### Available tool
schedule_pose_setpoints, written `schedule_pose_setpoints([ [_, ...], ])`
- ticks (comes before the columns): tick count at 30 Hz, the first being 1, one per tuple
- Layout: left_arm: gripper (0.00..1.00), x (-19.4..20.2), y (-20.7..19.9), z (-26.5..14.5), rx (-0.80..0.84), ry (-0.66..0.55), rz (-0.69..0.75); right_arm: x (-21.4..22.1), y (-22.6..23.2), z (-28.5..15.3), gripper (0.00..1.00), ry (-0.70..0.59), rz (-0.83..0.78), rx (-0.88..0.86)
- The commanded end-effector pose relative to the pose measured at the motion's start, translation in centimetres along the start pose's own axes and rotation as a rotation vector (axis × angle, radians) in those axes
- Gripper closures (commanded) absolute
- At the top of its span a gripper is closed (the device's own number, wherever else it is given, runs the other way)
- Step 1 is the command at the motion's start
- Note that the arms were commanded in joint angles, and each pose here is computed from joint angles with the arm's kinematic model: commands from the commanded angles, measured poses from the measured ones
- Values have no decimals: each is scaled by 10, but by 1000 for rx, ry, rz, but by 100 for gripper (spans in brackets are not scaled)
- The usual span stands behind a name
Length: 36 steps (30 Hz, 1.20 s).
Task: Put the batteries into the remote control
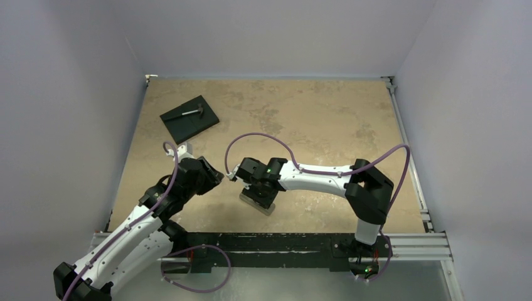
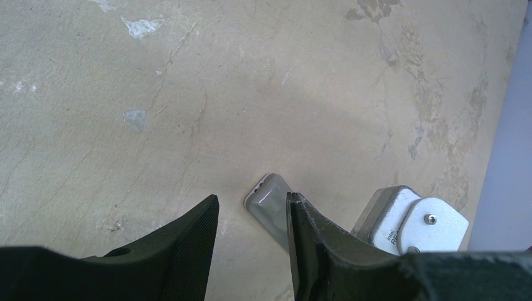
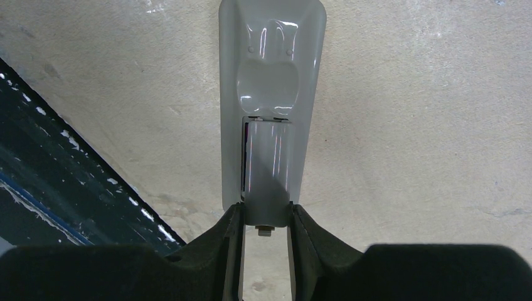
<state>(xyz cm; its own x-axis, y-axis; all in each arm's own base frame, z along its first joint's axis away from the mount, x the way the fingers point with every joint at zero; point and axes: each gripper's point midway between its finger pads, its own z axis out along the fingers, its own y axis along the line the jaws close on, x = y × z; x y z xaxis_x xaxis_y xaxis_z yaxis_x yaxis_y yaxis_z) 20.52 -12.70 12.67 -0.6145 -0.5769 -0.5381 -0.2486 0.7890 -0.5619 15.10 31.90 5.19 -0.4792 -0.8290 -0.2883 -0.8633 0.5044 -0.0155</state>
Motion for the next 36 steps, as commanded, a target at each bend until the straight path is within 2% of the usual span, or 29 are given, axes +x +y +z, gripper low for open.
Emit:
schedule_pose_setpoints([
  [1,56,-9,-11,-2,38,-28,16,-15,3,-6,91,-37,2,-3],
  [36,56,-8,-10,-1,39,-27,18,-17,2,2,90,-23,1,25],
])
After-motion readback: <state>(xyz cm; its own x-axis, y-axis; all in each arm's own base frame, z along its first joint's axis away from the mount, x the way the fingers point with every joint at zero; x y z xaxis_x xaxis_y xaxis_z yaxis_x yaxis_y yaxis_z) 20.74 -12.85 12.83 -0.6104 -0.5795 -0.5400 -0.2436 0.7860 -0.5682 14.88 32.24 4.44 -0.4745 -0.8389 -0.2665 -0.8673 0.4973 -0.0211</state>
